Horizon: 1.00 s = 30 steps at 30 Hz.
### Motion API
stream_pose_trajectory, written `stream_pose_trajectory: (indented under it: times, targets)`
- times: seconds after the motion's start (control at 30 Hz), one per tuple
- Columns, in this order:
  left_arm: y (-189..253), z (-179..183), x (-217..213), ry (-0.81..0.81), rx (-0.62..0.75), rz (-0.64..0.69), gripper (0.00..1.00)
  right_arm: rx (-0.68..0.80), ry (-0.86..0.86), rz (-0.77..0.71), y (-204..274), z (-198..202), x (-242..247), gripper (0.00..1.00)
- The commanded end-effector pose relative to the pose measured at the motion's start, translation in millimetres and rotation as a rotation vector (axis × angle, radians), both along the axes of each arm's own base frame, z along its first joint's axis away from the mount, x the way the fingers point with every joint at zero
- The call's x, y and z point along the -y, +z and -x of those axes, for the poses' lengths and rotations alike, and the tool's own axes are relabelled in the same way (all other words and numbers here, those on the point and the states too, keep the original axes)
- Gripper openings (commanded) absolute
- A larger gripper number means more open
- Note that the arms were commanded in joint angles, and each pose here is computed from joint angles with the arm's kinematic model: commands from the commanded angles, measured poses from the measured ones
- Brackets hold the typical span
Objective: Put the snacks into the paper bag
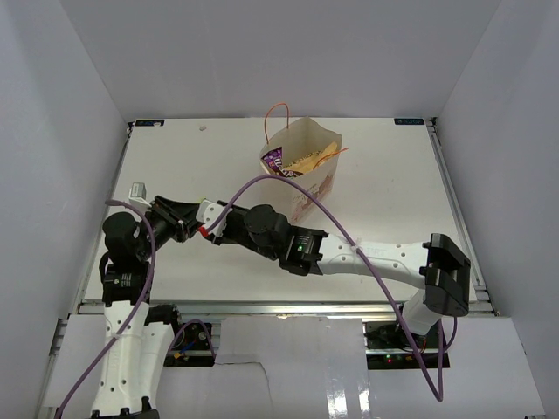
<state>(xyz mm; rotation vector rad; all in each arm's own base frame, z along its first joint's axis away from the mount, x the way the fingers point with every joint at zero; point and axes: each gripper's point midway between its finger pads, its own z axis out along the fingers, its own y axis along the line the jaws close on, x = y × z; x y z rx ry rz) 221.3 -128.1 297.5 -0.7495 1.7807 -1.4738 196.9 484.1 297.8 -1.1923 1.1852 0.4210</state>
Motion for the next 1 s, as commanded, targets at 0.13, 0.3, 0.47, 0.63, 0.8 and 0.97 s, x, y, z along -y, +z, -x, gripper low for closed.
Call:
stream_pose_trajectory:
  times: [0.13, 0.3, 0.47, 0.63, 0.8, 0.97]
  targets:
    - [-2.0, 1.7, 1.4, -0.011, -0.022, 0.002, 0.66, 0.015, 0.072, -0.081, 42.2, 8.6, -7.0, 0.08]
    - [16.2, -7.2, -6.3, 0.031, 0.061, -0.088, 0.79, 0.026, 0.068, -0.077, 48.6, 6.5, 7.0, 0.08]
    - [19.2, -23.4, -32.3, 0.147, 0.047, -0.314, 0.83, 0.049, 0.029, -0.134, 87.8, -18.8, 35.2, 0.08]
    - [9.8, -26.5, -68.1, 0.271, -0.008, -0.555, 0.86, 0.041, 0.053, -0.169, 138.0, -52.7, 87.4, 0.08]
    - [5.4, -16.7, -72.0, 0.266, 0.029, -0.626, 0.86, 0.08, -0.041, -0.193, 175.1, -87.2, 146.6, 0.08]
    - [-5.2, -10.1, -66.7, 0.231, 0.034, -0.625, 0.88, 0.065, -0.178, -0.102, 137.7, -133.5, 188.5, 0.08]
